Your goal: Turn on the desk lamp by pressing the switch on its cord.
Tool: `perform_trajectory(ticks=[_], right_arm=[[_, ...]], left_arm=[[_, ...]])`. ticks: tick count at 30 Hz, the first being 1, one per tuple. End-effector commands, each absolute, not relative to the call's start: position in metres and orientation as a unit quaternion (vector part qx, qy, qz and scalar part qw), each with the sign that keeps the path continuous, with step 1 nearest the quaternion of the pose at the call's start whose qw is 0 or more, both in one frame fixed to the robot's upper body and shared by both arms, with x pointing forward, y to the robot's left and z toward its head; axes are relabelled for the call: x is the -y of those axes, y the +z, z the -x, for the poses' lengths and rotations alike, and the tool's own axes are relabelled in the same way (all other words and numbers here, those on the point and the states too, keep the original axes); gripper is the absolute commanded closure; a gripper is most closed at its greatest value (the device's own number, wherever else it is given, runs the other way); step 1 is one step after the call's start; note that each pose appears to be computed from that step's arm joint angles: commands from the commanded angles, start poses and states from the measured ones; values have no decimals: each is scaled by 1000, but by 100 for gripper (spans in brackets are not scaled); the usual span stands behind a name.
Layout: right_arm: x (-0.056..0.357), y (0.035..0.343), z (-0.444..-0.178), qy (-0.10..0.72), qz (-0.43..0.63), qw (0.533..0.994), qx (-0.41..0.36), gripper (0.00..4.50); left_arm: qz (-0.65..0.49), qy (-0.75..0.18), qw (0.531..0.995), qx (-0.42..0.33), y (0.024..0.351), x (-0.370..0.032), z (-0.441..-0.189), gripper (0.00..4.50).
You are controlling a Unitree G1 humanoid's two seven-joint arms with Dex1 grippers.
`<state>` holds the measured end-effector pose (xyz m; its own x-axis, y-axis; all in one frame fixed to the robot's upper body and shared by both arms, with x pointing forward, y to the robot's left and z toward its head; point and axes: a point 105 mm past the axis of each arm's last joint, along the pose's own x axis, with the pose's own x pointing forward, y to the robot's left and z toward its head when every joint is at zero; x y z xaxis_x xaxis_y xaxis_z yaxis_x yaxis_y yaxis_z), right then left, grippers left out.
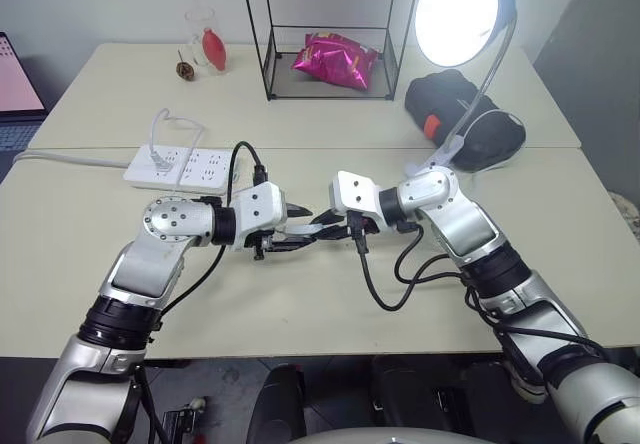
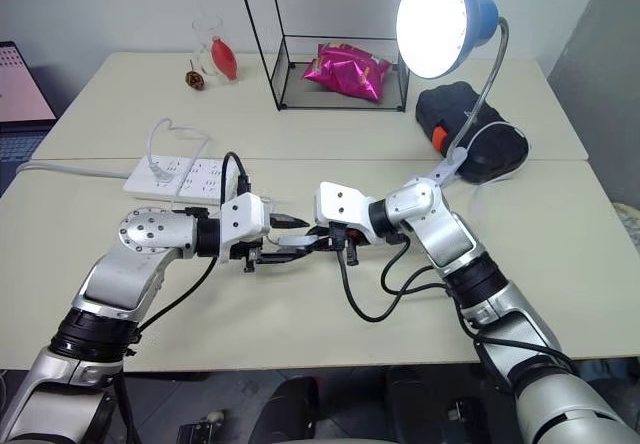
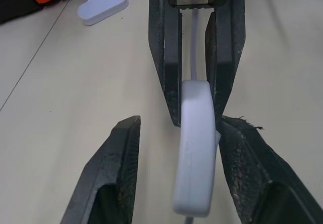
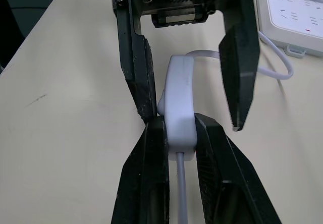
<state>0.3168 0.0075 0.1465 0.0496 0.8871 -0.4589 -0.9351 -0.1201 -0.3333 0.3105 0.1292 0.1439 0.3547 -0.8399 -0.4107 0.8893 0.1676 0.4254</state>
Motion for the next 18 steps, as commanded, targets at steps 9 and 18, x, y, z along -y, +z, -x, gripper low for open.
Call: perform_trajectory(ticks=[9, 18], right_arm=[[-7, 139, -338, 666, 301, 681, -44, 414], [-2, 117, -357, 648, 318, 689, -66, 343]], left_arm=[[-359, -553, 751, -50, 162, -163, -282, 76], [-348, -523, 773, -85, 153, -183, -268, 76]])
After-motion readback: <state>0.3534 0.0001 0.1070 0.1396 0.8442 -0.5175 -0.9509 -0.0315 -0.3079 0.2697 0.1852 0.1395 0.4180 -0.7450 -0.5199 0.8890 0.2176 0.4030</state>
